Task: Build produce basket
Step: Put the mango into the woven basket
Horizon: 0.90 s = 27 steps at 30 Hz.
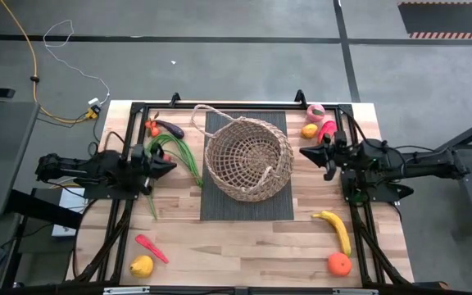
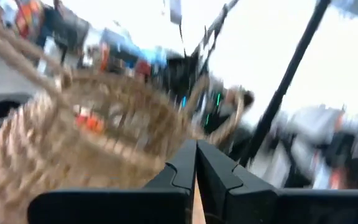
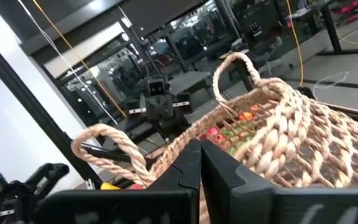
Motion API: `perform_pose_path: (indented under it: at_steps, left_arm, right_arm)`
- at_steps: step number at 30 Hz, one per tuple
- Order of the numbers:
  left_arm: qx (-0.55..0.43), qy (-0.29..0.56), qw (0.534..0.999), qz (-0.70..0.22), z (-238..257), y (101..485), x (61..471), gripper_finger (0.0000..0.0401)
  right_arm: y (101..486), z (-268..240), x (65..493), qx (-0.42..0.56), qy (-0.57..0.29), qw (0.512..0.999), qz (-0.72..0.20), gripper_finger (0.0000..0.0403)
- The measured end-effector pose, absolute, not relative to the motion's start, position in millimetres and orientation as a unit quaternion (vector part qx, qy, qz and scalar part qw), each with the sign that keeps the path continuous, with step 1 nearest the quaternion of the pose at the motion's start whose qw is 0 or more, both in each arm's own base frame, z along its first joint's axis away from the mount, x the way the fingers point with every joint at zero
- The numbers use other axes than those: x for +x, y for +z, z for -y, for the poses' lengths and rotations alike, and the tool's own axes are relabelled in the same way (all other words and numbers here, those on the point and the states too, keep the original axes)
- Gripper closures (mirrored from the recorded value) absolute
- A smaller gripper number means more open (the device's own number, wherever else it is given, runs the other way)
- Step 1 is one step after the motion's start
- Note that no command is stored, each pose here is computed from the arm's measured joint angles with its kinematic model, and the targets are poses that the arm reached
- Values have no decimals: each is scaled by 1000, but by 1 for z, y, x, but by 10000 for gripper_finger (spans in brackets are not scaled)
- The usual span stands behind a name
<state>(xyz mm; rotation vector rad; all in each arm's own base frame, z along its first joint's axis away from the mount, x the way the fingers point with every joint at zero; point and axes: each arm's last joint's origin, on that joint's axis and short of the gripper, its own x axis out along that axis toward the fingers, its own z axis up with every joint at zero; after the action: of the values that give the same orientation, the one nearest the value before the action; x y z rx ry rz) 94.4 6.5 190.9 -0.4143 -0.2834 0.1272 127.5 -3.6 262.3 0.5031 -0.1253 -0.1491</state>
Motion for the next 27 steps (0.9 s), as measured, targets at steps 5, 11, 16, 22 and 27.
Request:
perform_pose_path:
  at_steps: [5, 11, 16, 22, 27]
  left_arm:
    - [-243, 97, 922, 284, -11, 220, 84, 398]
    - [-195, 150, 949, 195, -12, 273, 92, 400]
    - [-141, 164, 973, 74, -12, 313, 108, 401]
    - [-147, 171, 974, 24, -12, 328, 119, 401]
    - [-153, 171, 973, 29, -12, 330, 119, 401]
  right_arm:
    - [272, 4, 126, 225, -64, 966, 110, 402]
    - [282, 5, 125, 186, -64, 967, 159, 402]
    - [281, 8, 127, 174, -78, 969, 156, 402]
    - [276, 11, 132, 163, -94, 973, 134, 402]
    - [285, 16, 132, 221, -159, 958, 89, 402]
